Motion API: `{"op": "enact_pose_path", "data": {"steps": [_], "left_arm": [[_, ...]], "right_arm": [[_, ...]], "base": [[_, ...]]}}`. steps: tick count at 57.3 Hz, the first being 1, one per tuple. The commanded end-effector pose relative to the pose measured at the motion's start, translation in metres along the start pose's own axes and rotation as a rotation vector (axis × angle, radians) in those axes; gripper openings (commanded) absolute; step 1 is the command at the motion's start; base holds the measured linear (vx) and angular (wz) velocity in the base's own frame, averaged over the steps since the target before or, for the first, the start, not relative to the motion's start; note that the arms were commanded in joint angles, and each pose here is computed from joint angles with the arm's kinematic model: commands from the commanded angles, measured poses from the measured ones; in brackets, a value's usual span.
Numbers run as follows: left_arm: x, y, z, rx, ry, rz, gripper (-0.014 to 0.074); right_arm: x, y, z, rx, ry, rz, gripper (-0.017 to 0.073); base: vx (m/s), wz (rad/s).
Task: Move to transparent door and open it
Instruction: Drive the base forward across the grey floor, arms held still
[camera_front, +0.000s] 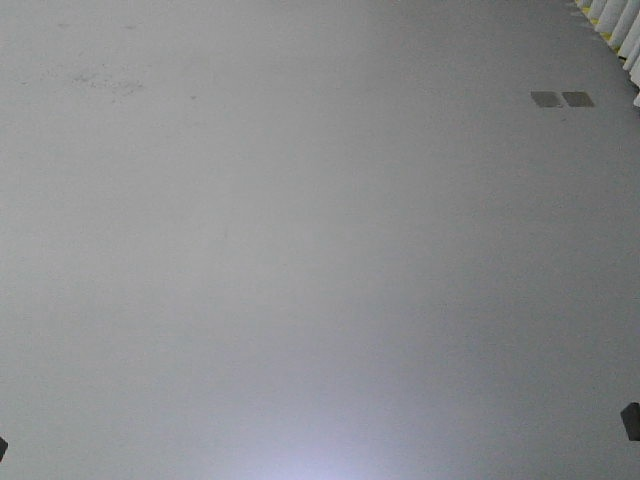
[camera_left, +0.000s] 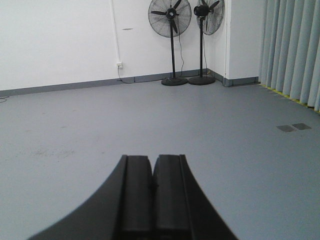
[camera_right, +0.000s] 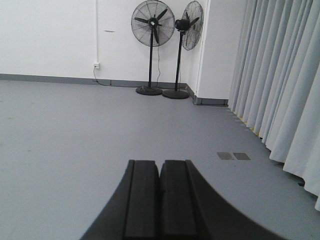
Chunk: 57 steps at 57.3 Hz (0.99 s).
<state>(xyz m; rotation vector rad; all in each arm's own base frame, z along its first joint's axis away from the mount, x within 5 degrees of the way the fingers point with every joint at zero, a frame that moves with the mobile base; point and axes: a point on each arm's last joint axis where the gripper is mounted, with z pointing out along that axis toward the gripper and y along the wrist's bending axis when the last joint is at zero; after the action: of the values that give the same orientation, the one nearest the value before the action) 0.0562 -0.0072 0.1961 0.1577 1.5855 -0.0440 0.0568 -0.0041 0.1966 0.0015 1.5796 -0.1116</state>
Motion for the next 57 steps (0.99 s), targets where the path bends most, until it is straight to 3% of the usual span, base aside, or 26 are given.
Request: {"op": "enact_pose_path", "data": {"steps": [1,57], "left_arm": [[-0.0002,0.0001,0.0,-0.005,-0.067,-0.011,-0.0005],[-0.0002,0.0001,0.0,-0.005,-0.067,-0.011,-0.0005]], "right_arm": [[-0.0035,-0.0005,-0.0004,0.011,-0.078,-0.016,-0.0005],[-0.0035,-0.0005,-0.0004,0.011,-0.078,-0.016,-0.0005]], "base": [[0.33,-0.03],[0.39,0.08]]}}
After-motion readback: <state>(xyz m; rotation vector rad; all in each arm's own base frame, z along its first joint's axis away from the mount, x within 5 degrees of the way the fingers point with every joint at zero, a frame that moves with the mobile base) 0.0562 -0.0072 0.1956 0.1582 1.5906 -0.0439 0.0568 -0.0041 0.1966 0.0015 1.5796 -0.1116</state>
